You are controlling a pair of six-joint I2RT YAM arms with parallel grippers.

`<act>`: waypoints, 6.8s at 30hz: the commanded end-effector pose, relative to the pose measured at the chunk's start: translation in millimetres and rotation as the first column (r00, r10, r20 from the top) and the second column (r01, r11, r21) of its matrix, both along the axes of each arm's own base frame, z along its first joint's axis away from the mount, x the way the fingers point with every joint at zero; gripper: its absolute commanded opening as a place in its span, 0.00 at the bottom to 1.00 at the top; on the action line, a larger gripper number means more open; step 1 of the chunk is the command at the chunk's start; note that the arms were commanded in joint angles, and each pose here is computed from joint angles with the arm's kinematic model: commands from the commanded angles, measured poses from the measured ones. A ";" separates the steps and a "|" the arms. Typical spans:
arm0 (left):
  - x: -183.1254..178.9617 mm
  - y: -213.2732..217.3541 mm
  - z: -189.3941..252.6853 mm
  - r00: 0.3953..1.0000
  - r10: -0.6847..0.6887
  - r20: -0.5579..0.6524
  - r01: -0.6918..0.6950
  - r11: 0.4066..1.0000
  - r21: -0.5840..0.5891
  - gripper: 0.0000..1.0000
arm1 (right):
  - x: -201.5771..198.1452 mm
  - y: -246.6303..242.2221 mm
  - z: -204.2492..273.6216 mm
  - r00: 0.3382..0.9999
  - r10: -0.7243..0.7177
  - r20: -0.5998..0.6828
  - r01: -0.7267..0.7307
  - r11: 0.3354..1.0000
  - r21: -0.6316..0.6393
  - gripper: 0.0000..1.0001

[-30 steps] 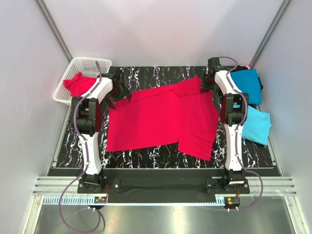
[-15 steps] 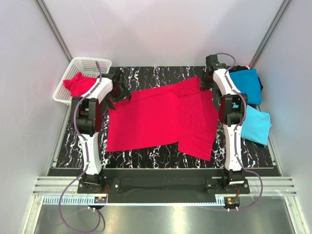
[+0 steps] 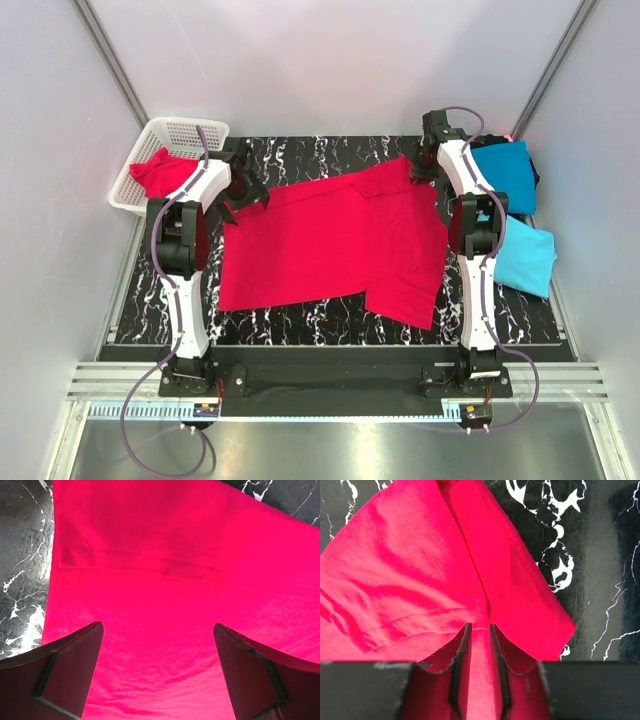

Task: Fold and stack the t-shirts
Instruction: Fold the tshirt

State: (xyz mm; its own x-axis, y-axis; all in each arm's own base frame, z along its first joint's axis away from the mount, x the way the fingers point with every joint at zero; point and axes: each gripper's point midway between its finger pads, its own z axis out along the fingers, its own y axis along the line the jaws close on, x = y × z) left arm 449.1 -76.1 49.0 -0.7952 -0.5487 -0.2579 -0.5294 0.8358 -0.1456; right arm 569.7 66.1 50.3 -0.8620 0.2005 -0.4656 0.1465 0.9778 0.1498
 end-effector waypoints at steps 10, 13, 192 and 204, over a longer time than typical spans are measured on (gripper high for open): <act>5.9 4.2 22.6 0.998 -0.002 0.069 0.002 1.000 0.006 0.99 | 3.7 5.9 -12.0 1.000 -0.007 -0.018 0.007 1.000 0.004 0.30; 5.9 4.2 23.3 0.998 -0.002 0.071 0.002 1.000 0.005 0.99 | 5.9 4.9 -10.6 1.000 -0.012 -0.009 0.012 1.000 -0.002 0.22; 27.1 76.2 50.1 0.968 0.145 0.204 -0.216 0.897 0.386 0.00 | -23.7 19.6 47.1 0.999 0.028 0.041 -0.025 0.997 -0.079 0.00; 16.8 69.5 52.5 0.972 0.127 0.196 -0.195 0.904 0.380 0.00 | -38.6 1.3 51.3 0.996 -0.073 0.053 0.080 0.988 -0.135 0.00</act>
State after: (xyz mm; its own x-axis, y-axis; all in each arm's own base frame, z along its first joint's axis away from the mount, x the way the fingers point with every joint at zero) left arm 465.1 -9.5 71.8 -0.6675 -0.5053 -0.5470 -0.6560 0.7466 0.1108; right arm 520.6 68.8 49.4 -0.8938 0.1683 -0.4157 0.1816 0.9833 0.0076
